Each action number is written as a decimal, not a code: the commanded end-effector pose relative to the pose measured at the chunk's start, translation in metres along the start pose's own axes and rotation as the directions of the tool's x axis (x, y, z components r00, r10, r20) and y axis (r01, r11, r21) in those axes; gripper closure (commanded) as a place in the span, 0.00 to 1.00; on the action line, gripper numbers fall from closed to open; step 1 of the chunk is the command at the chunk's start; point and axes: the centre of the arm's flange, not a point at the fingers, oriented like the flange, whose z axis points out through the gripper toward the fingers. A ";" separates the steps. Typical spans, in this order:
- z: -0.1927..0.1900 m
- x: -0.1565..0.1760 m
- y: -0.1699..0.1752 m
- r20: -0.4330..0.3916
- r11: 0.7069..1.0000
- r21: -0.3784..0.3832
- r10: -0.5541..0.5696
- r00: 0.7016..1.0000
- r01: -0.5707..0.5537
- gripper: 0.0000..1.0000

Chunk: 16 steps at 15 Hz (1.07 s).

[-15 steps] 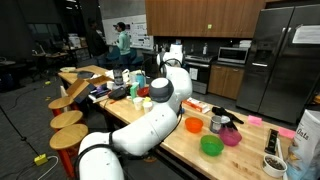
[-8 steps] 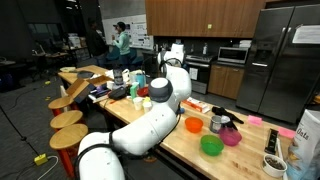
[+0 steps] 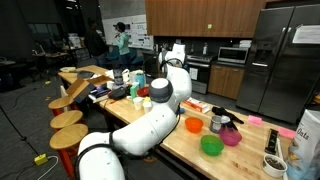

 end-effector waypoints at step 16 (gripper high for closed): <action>-0.022 -0.012 0.004 -0.040 0.998 0.053 -0.028 0.999 0.030 0.83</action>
